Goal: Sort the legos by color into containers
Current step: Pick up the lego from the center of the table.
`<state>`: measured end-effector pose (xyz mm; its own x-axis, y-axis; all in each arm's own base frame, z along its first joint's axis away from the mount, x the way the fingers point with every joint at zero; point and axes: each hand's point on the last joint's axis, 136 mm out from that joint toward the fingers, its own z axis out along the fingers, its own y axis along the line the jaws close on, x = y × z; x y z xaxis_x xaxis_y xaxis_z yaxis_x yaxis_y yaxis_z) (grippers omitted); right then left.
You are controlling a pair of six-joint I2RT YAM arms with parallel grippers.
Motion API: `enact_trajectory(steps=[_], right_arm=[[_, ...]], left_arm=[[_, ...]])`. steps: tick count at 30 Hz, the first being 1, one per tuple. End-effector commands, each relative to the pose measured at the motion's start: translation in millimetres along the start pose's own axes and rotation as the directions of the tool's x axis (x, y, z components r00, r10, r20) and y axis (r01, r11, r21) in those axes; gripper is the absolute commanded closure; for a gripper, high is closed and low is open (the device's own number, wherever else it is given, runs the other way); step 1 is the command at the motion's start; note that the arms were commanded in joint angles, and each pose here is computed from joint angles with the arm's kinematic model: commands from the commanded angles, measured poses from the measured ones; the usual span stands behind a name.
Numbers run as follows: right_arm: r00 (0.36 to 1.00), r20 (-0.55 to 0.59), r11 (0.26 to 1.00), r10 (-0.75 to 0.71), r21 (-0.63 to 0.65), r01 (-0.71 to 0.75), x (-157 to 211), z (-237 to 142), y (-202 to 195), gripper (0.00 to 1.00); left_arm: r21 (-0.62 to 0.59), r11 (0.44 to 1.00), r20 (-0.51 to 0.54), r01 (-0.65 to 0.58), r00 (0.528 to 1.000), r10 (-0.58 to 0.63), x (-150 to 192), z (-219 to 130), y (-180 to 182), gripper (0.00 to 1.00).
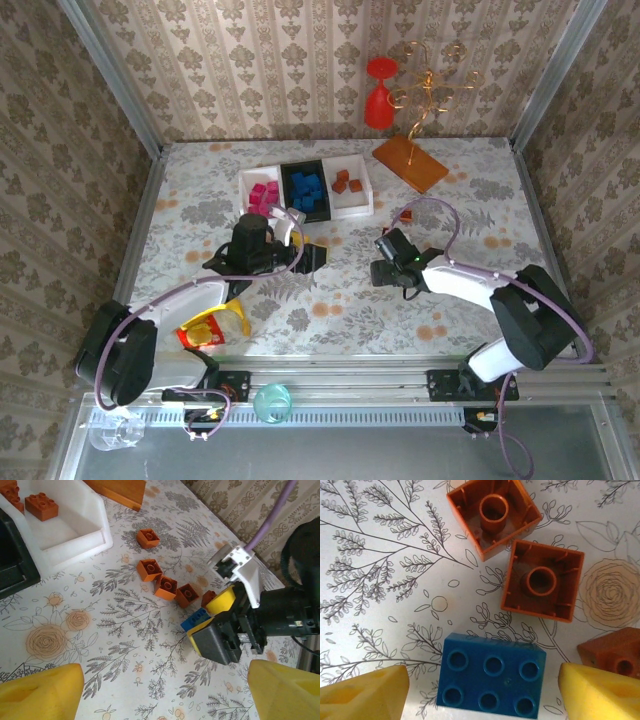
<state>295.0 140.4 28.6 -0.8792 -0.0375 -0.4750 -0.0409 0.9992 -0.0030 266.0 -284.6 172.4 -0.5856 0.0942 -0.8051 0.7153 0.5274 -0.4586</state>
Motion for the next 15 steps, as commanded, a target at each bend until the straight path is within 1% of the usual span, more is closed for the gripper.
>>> enact_trajectory(steps=[1,5,9,12,15], right_arm=[[0.999,0.022,0.999,0.031,0.022,-0.031,-5,7,0,0.22],[0.998,0.033,0.999,0.046,0.012,-0.046,-7,14,4,0.28],[0.998,0.037,0.998,0.060,-0.025,-0.059,-8,18,12,0.40],[0.997,0.067,0.996,0.049,-0.074,-0.044,-15,12,24,0.48],[0.992,0.124,0.979,0.025,-0.203,0.001,-30,-2,57,0.52]], left_arm=[[0.042,0.998,0.030,-0.055,0.998,0.053,-14,1,-12,0.14],[0.036,0.998,0.027,-0.057,0.998,0.056,-13,0,-11,0.14],[-0.002,0.998,0.025,-0.059,0.998,0.059,-12,-2,-6,0.14],[-0.080,0.996,0.037,-0.051,0.998,0.054,-14,-7,6,0.14],[-0.197,0.980,0.064,-0.015,0.998,0.028,-16,-18,28,0.13]])
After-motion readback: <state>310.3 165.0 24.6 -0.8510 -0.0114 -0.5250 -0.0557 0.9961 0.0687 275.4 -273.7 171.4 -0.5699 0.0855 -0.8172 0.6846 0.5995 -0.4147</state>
